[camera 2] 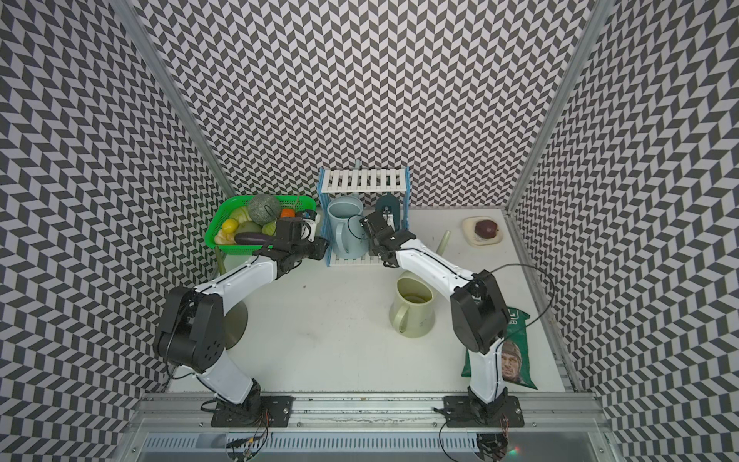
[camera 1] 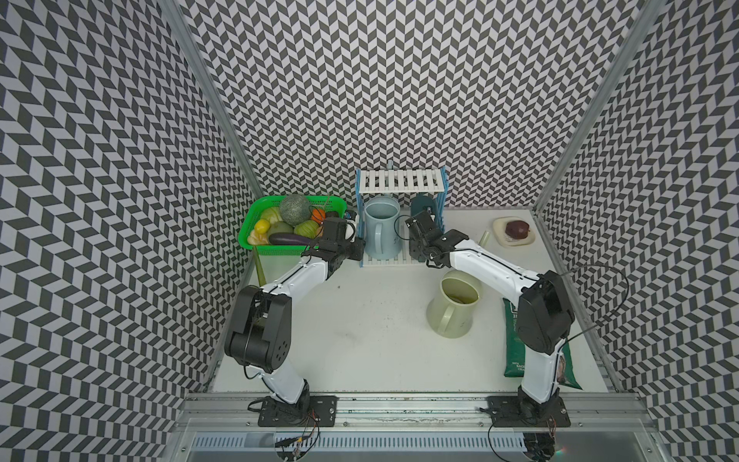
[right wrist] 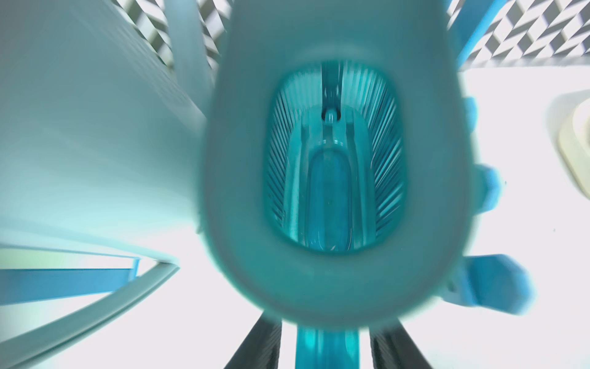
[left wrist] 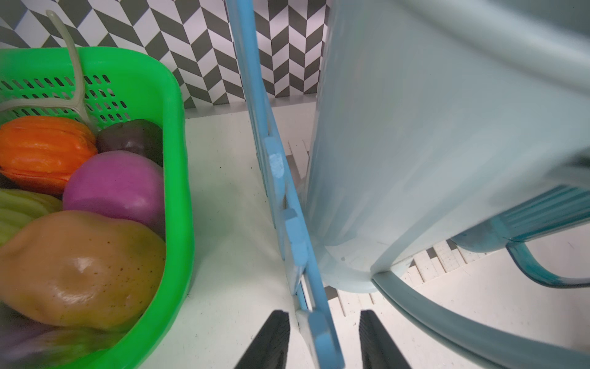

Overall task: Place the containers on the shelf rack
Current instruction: 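Place the container on the shelf, then pick up a container from the center of the board.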

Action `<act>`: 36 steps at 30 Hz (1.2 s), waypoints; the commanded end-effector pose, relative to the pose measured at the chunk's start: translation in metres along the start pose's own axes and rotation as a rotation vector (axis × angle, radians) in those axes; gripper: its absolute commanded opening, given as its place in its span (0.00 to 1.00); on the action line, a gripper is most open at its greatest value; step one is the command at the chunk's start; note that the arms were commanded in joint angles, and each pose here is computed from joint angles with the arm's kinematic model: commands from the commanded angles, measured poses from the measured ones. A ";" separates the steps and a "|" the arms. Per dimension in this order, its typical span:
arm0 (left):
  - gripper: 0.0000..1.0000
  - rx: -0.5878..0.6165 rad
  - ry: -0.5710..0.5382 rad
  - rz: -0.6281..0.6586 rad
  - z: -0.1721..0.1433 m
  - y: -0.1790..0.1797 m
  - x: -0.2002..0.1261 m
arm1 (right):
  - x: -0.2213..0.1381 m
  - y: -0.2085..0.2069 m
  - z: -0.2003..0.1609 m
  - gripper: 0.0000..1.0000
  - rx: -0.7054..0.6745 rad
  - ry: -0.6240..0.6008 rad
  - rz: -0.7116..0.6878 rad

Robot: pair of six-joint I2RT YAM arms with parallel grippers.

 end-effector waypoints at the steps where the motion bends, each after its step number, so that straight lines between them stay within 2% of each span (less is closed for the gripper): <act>1: 0.43 0.009 -0.019 0.011 0.011 0.000 -0.006 | -0.030 0.001 0.024 0.50 0.028 -0.087 0.051; 9: 0.47 0.030 -0.052 0.029 0.021 0.000 -0.028 | -0.076 -0.012 0.041 0.52 0.042 -0.194 0.085; 12: 0.52 0.044 -0.076 0.044 0.025 0.000 -0.042 | -0.097 -0.019 0.046 0.54 0.052 -0.252 0.122; 15: 0.59 0.063 -0.100 0.063 0.032 0.001 -0.059 | -0.118 -0.028 0.051 0.61 0.053 -0.333 0.155; 19: 0.70 0.113 -0.153 0.069 0.045 -0.004 -0.094 | -0.142 -0.054 0.052 0.76 0.064 -0.446 0.136; 20: 0.73 0.133 -0.168 0.059 0.049 -0.007 -0.103 | -0.146 -0.063 0.054 0.78 0.074 -0.464 0.129; 25: 0.99 0.214 -0.200 -0.187 0.055 -0.053 -0.142 | -0.146 -0.106 0.066 0.81 0.109 -0.457 0.122; 31: 1.00 0.373 -0.017 -0.495 0.014 -0.148 -0.156 | -0.138 -0.157 0.071 0.87 0.153 -0.433 0.088; 36: 1.00 0.488 0.042 -0.601 -0.020 -0.204 -0.163 | -0.128 -0.204 0.065 0.91 0.214 -0.405 0.060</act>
Point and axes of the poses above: each gripper's point midway between its finger pads, its own x axis out along the fingers, its own y axis along the line the jaws close on, z = x × y, the point moved 4 cm from there along -x, back along the fingers, and after that the axes turned 1 degree about -x, right-handed, at the moved point
